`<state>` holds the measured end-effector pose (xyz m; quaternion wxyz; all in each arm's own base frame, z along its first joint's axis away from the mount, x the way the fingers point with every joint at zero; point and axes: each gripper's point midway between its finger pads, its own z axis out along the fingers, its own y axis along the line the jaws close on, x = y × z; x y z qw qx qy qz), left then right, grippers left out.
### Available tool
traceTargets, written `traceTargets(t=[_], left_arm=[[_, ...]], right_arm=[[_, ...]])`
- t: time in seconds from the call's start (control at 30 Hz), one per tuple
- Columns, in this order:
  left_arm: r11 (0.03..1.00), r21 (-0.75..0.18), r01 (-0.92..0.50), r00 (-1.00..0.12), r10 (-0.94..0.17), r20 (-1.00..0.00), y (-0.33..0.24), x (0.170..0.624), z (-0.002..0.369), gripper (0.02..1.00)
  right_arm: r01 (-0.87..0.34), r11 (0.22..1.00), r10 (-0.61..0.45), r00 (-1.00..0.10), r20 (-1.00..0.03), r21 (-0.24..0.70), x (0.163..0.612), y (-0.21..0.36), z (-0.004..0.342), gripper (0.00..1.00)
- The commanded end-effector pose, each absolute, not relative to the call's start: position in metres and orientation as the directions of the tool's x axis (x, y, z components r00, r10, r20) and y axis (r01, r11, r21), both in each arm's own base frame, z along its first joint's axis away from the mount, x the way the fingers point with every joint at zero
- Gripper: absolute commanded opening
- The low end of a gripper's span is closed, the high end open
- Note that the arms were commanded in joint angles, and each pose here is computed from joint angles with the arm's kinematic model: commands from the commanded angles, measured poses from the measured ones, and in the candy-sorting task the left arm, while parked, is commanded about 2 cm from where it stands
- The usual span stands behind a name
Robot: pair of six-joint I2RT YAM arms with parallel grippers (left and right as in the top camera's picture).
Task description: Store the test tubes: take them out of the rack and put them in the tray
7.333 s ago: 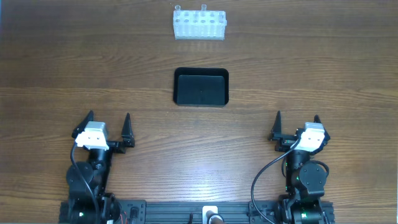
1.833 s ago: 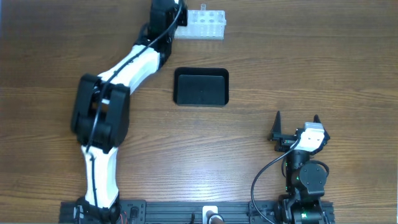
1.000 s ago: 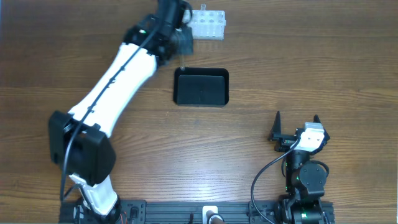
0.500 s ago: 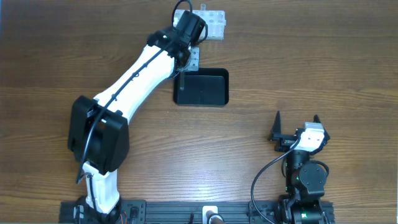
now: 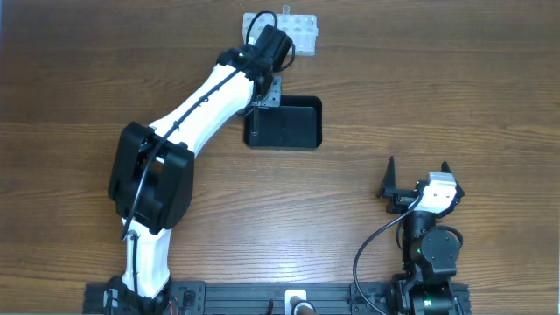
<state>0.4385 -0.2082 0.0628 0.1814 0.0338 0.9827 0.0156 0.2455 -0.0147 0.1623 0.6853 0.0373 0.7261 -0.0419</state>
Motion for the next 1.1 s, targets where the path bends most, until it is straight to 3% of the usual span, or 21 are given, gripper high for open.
traceTargets(t=[0.03, 0.6, 0.93, 1.1], left_arm=[[0.995, 0.071, 0.066, -0.940, 0.086, -0.331, -0.203, 0.438, 0.049, 0.062], [0.994, 0.088, 0.071, -0.950, 0.094, -0.297, -0.202, 0.435, 0.032, 0.119], [0.994, 0.087, 0.071, -0.950, 0.094, -0.299, -0.202, 0.435, 0.032, 0.448], [0.996, 0.057, 0.066, -0.929, 0.082, -0.361, -0.205, 0.442, 0.059, 0.590]], right_arm=[[0.099, 0.995, -0.001, -0.058, -0.998, -0.007, 0.246, -0.012, 0.161, 0.991], [0.099, 0.995, -0.001, -0.058, -0.998, -0.007, 0.246, -0.012, 0.161, 0.993], [0.099, 0.995, -0.001, -0.058, -0.998, -0.007, 0.246, -0.012, 0.161, 0.993], [0.099, 0.995, -0.001, -0.058, -0.998, -0.007, 0.246, -0.012, 0.161, 0.993]])
